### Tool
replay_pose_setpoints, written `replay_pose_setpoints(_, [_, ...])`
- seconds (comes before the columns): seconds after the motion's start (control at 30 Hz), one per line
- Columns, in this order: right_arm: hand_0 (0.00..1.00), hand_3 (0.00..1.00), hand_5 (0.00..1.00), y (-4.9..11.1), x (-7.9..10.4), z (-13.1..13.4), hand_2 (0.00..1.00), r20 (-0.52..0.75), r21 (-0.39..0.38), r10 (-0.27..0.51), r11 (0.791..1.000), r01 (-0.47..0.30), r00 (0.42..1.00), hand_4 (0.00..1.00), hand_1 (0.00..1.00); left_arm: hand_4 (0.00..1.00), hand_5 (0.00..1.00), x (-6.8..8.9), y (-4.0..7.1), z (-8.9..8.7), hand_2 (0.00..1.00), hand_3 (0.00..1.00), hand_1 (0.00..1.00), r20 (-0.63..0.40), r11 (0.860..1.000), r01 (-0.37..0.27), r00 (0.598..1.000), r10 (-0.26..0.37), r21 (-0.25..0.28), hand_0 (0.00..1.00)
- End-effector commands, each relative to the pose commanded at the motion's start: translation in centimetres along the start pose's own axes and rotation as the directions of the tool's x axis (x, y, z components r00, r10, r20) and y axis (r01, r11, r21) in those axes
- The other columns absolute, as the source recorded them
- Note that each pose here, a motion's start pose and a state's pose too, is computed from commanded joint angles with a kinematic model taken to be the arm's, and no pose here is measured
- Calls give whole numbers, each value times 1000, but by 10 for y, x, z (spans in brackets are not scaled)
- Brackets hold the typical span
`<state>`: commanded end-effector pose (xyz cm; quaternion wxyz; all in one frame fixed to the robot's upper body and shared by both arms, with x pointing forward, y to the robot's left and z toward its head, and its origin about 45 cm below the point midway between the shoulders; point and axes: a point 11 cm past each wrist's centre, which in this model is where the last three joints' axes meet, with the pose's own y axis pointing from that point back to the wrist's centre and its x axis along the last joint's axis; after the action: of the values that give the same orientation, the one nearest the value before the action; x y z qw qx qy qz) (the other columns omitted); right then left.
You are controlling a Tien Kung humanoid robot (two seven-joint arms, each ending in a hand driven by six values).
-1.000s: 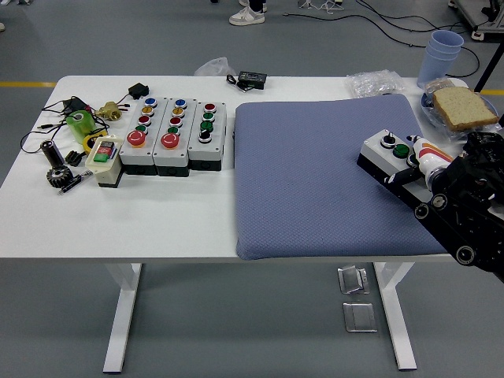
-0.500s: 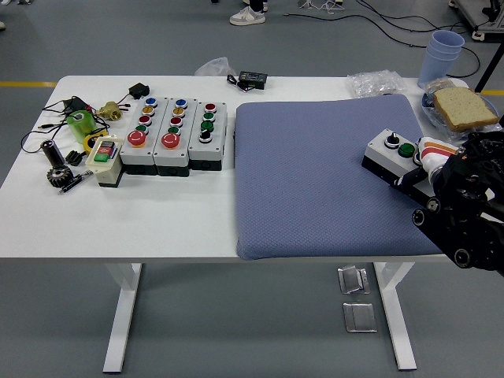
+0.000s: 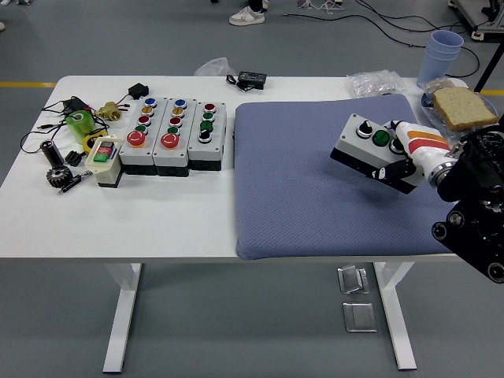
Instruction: Pick up the button,place it on the desk,press the button,press the button
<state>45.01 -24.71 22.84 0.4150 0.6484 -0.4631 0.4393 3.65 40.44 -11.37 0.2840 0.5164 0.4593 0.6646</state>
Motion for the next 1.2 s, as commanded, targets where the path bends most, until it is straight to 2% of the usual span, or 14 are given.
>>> replay_pose_setpoints(0.1, [76, 484, 137, 3, -9, -25, 408, -55, 114, -46, 992, 52, 997, 626, 176, 251, 558, 0, 0, 0, 413, 431, 417, 3, 1000, 0, 1000, 0, 1, 514])
replay_pose_setpoints(0.27, [74, 488, 112, 7, -25, -52, 409, -144, 191, -87, 975, 114, 986, 631, 165, 253, 560, 0, 0, -1, 413, 430, 416, 5, 1000, -1, 1000, 1, 2, 514])
replay_pose_setpoints(0.33, [74, 488, 112, 7, -28, -55, 409, -156, 197, -92, 973, 123, 983, 631, 165, 253, 560, 0, 0, -1, 413, 430, 416, 4, 1000, -1, 1000, 1, 3, 514])
replay_pose_setpoints(0.37, [59, 486, 117, 6, -30, -55, 400, -160, 197, -95, 972, 126, 982, 680, 132, 252, 560, 0, 0, -1, 412, 430, 416, 5, 1000, -1, 1000, 1, 2, 514])
replay_pose_setpoints(0.53, [59, 486, 117, 4, -39, -47, 400, -207, 170, -125, 972, 161, 970, 680, 132, 252, 560, 0, 0, -1, 412, 430, 416, 1, 1000, -1, 1000, 1, 2, 514])
replay_pose_setpoints(0.57, [113, 524, 156, 4, -39, -46, 444, -213, 167, -129, 972, 166, 969, 801, 182, 252, 560, 0, 0, -1, 412, 430, 417, 1, 1000, -2, 1000, 2, 2, 513])
replay_pose_setpoints(0.73, [113, 524, 156, 4, -46, -38, 444, -275, 143, -155, 969, 200, 949, 801, 182, 252, 560, 0, 0, -1, 412, 430, 417, 3, 1000, -2, 1000, 2, 4, 513])
replay_pose_setpoints(0.77, [358, 746, 187, 4, -46, -37, 601, -281, 136, -159, 970, 204, 946, 954, 333, 251, 562, 1, 0, -1, 413, 431, 417, 4, 1000, -3, 1000, 3, 4, 513])
replay_pose_setpoints(0.93, [358, 746, 187, 5, -43, -35, 601, -263, 134, -163, 970, 203, 951, 954, 333, 251, 562, 1, 0, -2, 413, 431, 417, 9, 1000, -3, 1000, 3, 7, 513])
replay_pose_setpoints(0.97, [701, 956, 210, 5, -41, -34, 684, -255, 129, -166, 971, 203, 953, 998, 440, 252, 562, 1, 0, -2, 413, 431, 417, 11, 1000, -3, 1000, 3, 8, 513])
replay_pose_setpoints(1.13, [701, 956, 210, 7, -33, -29, 684, -221, 114, -180, 971, 209, 958, 998, 440, 252, 562, 1, 0, -3, 413, 431, 417, 15, 1000, -2, 1000, 2, 10, 513])
replay_pose_setpoints(1.17, [895, 998, 197, 7, -32, -29, 830, -212, 112, -186, 971, 213, 959, 998, 662, 251, 564, 1, -1, -3, 414, 432, 417, 15, 1000, -2, 1000, 2, 11, 510])
replay_pose_setpoints(1.2, [895, 998, 197, 7, -32, -28, 830, -208, 111, -189, 970, 215, 960, 998, 662, 251, 564, 1, -1, -3, 414, 432, 417, 15, 1000, -2, 1000, 2, 11, 510])
